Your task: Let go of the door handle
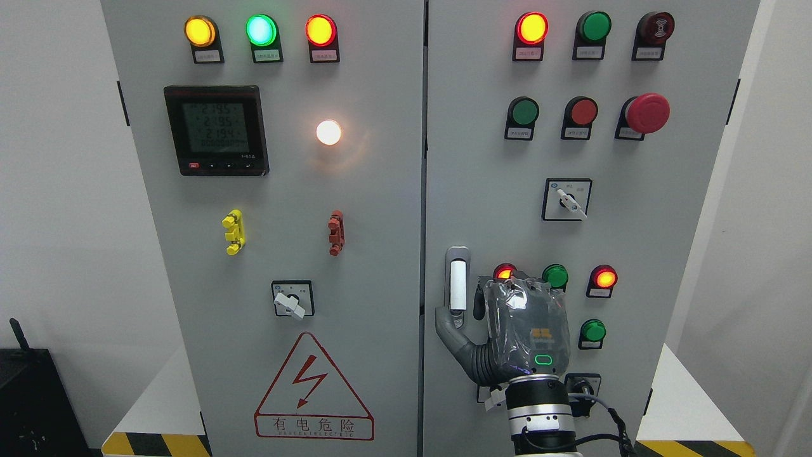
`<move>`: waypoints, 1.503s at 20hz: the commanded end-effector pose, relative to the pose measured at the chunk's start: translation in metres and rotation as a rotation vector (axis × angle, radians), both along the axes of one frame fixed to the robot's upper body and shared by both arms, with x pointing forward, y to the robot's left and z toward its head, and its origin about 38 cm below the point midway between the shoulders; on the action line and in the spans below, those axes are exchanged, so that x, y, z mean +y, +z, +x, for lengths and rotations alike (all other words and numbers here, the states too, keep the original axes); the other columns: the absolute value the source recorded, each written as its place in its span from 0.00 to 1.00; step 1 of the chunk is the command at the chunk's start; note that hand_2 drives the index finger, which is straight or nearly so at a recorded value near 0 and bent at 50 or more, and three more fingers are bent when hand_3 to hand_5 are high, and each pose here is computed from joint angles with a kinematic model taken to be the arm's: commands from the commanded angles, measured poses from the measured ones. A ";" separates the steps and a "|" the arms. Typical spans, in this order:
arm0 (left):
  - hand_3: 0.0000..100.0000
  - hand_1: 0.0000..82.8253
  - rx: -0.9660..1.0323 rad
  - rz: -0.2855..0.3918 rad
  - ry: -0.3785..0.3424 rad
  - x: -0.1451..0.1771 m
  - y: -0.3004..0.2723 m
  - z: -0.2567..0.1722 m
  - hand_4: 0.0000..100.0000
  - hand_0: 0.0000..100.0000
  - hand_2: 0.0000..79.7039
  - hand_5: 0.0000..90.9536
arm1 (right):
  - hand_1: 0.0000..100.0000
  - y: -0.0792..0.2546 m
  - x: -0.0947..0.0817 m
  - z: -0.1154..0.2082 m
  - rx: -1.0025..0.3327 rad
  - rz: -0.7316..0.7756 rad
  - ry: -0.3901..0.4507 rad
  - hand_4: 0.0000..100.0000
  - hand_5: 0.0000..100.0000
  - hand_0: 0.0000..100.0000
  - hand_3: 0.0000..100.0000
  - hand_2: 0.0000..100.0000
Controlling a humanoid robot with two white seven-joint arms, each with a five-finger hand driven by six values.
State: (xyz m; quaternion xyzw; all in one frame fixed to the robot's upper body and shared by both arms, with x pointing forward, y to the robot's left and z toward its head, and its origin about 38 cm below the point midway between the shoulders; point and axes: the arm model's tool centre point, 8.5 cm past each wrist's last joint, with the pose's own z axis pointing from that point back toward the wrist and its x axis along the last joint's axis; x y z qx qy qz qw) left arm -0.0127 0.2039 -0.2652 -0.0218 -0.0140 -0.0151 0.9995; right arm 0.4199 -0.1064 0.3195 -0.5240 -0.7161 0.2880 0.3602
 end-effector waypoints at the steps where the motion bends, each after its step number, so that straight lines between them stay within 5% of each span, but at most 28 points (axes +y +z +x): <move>1: 0.11 0.00 0.001 0.000 0.000 0.000 0.000 0.000 0.00 0.00 0.06 0.00 | 0.39 -0.001 -0.002 0.002 0.008 0.006 -0.009 0.72 0.64 0.29 0.95 0.76; 30: 0.11 0.00 0.001 0.000 0.000 0.000 0.000 0.000 0.00 0.00 0.06 0.00 | 0.39 0.001 -0.018 0.003 0.002 0.034 -0.044 0.72 0.64 0.36 0.95 0.76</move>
